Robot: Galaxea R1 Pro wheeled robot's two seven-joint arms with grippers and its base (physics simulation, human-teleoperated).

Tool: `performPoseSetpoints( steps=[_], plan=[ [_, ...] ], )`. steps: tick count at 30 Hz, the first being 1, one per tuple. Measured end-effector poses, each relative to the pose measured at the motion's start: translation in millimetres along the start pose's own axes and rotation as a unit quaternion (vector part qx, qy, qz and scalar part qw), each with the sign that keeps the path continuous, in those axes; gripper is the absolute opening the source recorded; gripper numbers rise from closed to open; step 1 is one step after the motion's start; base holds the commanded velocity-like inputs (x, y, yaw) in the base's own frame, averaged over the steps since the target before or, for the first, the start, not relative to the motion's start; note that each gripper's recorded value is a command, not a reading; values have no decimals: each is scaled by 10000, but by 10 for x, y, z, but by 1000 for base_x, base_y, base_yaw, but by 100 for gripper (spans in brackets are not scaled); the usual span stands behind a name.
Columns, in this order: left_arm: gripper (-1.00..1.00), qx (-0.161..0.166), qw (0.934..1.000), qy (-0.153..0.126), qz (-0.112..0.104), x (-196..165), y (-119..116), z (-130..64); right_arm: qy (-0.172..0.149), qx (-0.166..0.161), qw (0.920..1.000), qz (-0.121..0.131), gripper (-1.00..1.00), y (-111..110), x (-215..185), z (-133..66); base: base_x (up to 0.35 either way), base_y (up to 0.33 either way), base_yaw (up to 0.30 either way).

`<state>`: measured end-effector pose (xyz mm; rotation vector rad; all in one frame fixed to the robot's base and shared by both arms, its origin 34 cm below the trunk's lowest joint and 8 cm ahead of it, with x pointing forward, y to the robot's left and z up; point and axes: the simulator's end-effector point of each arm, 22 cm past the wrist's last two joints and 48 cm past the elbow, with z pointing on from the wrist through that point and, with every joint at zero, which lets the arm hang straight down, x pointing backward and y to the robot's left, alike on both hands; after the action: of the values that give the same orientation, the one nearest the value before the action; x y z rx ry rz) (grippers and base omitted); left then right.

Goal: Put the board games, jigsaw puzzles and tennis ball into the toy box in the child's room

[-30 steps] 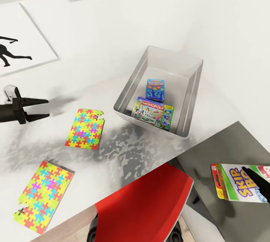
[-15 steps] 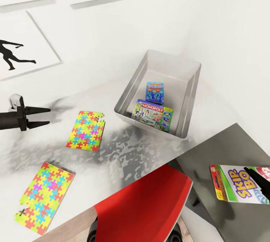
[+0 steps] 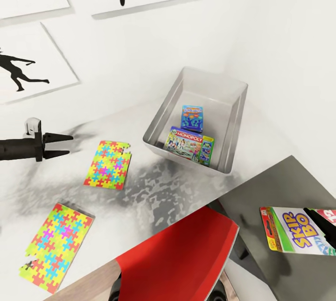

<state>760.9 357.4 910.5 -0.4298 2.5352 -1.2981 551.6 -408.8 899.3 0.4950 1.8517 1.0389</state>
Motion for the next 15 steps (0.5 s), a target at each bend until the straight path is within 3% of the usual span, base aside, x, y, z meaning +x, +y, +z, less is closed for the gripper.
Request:
performPoseSetpoints(
  steps=[15],
  plan=[
    [100, 36, 9999, -63, 89, -23, -126, -70, -70, -83, 9999, -45, 100, 79, -59, -10, 0, 0, 0]
  ],
)
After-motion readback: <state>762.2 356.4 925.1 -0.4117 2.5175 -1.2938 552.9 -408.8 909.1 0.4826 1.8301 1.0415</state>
